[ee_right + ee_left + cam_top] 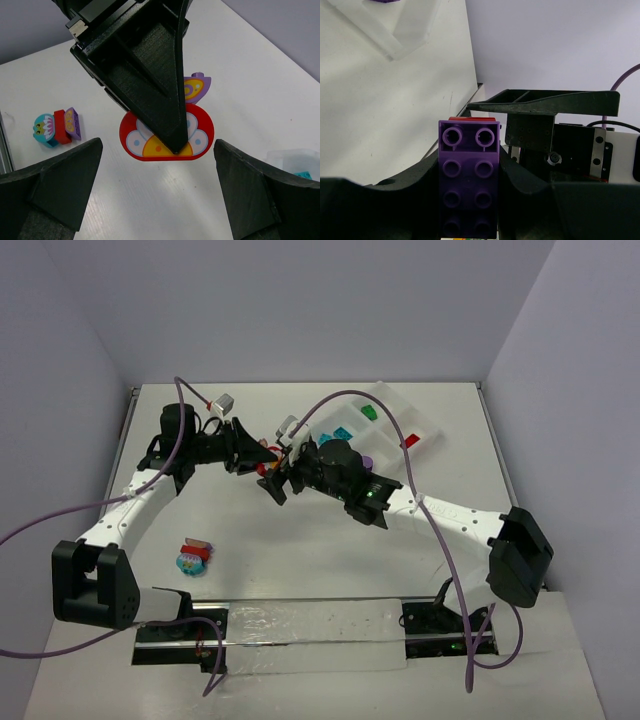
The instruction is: Sort the legos into containers by color
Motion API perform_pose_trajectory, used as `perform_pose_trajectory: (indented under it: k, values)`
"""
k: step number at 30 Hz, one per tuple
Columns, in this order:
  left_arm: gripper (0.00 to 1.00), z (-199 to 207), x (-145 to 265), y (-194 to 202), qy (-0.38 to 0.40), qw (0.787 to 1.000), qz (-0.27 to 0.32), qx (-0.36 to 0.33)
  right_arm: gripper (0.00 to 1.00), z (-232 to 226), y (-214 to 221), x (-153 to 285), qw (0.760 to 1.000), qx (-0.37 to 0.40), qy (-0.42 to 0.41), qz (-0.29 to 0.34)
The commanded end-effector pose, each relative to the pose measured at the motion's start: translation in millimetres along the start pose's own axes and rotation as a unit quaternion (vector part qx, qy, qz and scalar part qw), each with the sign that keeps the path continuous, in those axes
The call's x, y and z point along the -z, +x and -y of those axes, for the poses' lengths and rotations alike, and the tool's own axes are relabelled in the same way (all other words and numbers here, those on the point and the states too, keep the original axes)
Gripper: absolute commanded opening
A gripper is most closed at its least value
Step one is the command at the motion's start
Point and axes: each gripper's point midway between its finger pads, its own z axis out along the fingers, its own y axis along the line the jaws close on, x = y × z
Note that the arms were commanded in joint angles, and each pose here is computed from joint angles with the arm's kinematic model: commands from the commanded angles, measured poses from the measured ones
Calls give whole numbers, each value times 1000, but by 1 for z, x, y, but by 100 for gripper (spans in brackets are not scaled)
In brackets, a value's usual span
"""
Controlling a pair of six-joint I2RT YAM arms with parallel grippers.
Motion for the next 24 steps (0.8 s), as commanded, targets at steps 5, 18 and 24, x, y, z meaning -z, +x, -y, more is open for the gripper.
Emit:
perform_pose_trajectory:
  k: [5, 18, 24]
  values:
    - [0, 5, -2, -1, 13, 1000, -5, -18, 99, 6, -26, 6, 999, 5, 21, 42]
    - [0, 1, 1, 3, 2, 1000, 2, -22, 98, 2, -22, 0, 999, 7, 10, 30]
    - [0, -48, 3, 2, -106, 994, 30, -1, 98, 4, -1, 19, 1000, 1, 19, 3]
